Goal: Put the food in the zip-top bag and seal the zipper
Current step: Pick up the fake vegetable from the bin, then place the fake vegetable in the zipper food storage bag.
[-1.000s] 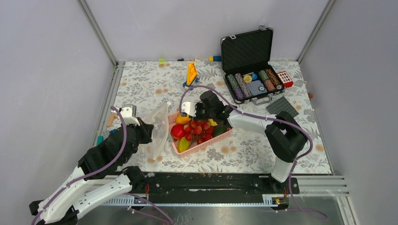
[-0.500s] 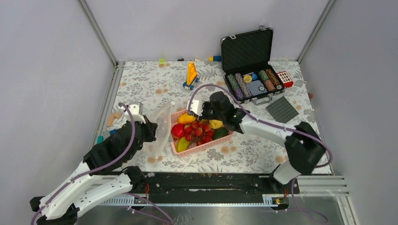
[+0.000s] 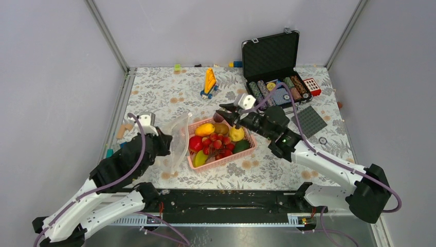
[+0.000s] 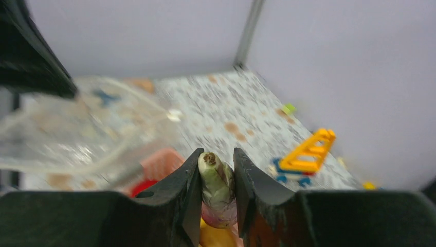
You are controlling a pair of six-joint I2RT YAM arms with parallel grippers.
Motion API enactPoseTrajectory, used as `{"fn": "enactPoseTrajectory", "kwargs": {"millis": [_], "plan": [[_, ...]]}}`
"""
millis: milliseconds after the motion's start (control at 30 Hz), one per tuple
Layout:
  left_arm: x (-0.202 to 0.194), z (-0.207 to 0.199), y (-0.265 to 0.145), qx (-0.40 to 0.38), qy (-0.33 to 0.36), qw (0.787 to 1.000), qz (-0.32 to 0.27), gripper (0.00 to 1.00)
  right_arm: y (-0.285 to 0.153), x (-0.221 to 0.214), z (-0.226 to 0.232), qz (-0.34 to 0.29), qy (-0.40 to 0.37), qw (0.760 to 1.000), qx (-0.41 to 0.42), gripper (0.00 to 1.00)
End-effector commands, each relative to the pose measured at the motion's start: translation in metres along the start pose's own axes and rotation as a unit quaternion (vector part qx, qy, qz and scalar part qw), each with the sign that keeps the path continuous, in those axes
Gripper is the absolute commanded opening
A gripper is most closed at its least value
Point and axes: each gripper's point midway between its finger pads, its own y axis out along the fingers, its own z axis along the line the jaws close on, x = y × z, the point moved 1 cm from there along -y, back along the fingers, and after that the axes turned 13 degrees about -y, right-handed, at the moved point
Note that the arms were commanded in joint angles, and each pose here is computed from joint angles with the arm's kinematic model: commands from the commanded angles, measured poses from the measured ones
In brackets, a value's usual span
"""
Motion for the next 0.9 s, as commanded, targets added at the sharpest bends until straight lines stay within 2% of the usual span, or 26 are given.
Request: {"fn": "enactPoseTrajectory", "kwargs": {"millis": [0,67,200,467,633,867], "plan": [[0.025,-0.011,-0.015,-0.039,-0.044,0.997,-0.042,0.00,-0.005,0.084,0.001,-0.148,0.168,0.974,0.023,0.00],[0.026,-0.010,-0.016,-0.041,-0.048,0.997,-0.046,0.00,-0.005,0.105,0.010,-0.186,0.206,0.960,0.047,0.00],[0.025,-0.010,-0.017,-0.044,-0.050,0.997,-0.045,0.00,0.004,0.137,0.033,-0.237,0.213,0.945,0.073,0.00],[0.024,-0.011,-0.019,-0.051,-0.051,0.997,-0.042,0.00,0.055,0.146,0.058,-0.250,0.248,0.933,0.081,0.00],[0.026,-0.010,-0.022,-0.056,-0.056,0.996,-0.048,0.00,0.091,0.124,0.076,-0.215,0.230,0.947,0.059,0.00],[0.032,-0.004,-0.028,-0.055,-0.063,0.994,-0.065,0.00,0.109,0.075,0.104,-0.110,0.183,0.975,0.058,0.00]]}}
